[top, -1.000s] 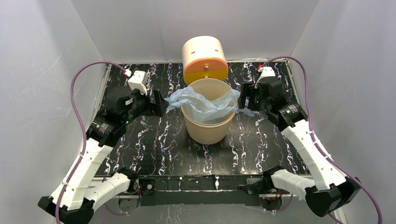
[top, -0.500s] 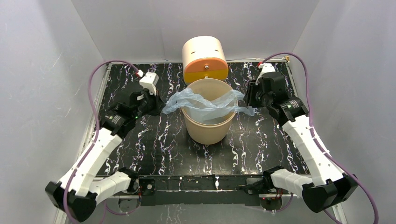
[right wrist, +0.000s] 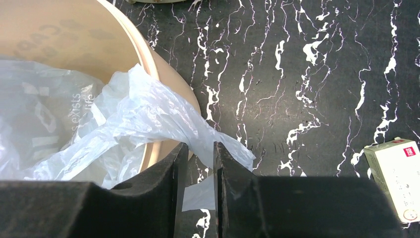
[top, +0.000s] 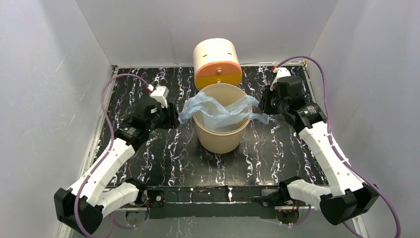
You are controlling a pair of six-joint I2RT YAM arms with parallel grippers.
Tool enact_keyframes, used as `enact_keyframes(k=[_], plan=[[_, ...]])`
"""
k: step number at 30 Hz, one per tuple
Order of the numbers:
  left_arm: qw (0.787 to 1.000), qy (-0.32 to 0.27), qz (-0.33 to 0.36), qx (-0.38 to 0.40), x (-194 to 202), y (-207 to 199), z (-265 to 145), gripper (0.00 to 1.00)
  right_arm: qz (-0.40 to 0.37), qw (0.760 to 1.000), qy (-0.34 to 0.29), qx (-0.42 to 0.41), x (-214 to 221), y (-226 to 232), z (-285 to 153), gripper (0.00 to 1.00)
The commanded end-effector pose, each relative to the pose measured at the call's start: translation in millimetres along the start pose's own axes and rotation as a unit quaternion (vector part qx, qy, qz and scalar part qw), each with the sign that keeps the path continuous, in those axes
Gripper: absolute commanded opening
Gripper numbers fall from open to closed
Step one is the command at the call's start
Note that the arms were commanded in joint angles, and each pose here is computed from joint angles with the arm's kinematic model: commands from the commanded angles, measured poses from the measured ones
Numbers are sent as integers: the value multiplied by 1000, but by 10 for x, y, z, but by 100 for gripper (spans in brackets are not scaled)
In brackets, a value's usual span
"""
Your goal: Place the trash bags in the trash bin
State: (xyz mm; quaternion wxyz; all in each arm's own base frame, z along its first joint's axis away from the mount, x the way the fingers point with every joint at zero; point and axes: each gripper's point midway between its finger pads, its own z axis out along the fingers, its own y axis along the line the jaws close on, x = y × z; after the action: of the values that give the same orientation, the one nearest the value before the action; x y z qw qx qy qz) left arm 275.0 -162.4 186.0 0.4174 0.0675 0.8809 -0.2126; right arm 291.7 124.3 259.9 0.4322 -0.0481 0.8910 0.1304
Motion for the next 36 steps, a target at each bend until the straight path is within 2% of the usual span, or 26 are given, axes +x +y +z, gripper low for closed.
enact_keyframes(k=[1,3,6,8,10,19,21,25,28,32,35,36], plan=[[995,-92,16,-42,-646,40,-411,58,3,999,-39,-11,-187,36,-174,35],[991,-103,24,-79,-759,142,-559,67,4,999,-46,-9,-217,31,-208,39],[986,-107,36,-121,-830,272,-742,76,7,998,-52,-16,-239,56,-244,41],[985,-118,37,-118,-906,248,-826,85,10,998,-53,-22,-241,78,-252,42],[987,-130,37,-84,-1011,106,-851,89,11,998,-54,-27,-239,95,-262,43],[988,-135,69,-34,-1446,-184,-965,90,9,998,-57,-25,-244,88,-311,48],[987,-138,83,9,-1509,-350,-1012,91,9,998,-56,-26,-236,87,-311,49],[987,-43,123,95,-1250,-591,-798,91,8,998,-52,-33,-234,116,-283,50],[978,7,140,156,-985,-701,-611,89,6,998,-48,-38,-226,135,-269,51],[968,37,155,195,-781,-734,-471,88,7,998,-44,-44,-204,155,-238,53],[964,41,153,211,-735,-759,-411,84,5,998,-39,-48,-223,181,-216,53],[964,37,153,217,-745,-775,-396,79,2,998,-38,-47,-234,176,-215,53]])
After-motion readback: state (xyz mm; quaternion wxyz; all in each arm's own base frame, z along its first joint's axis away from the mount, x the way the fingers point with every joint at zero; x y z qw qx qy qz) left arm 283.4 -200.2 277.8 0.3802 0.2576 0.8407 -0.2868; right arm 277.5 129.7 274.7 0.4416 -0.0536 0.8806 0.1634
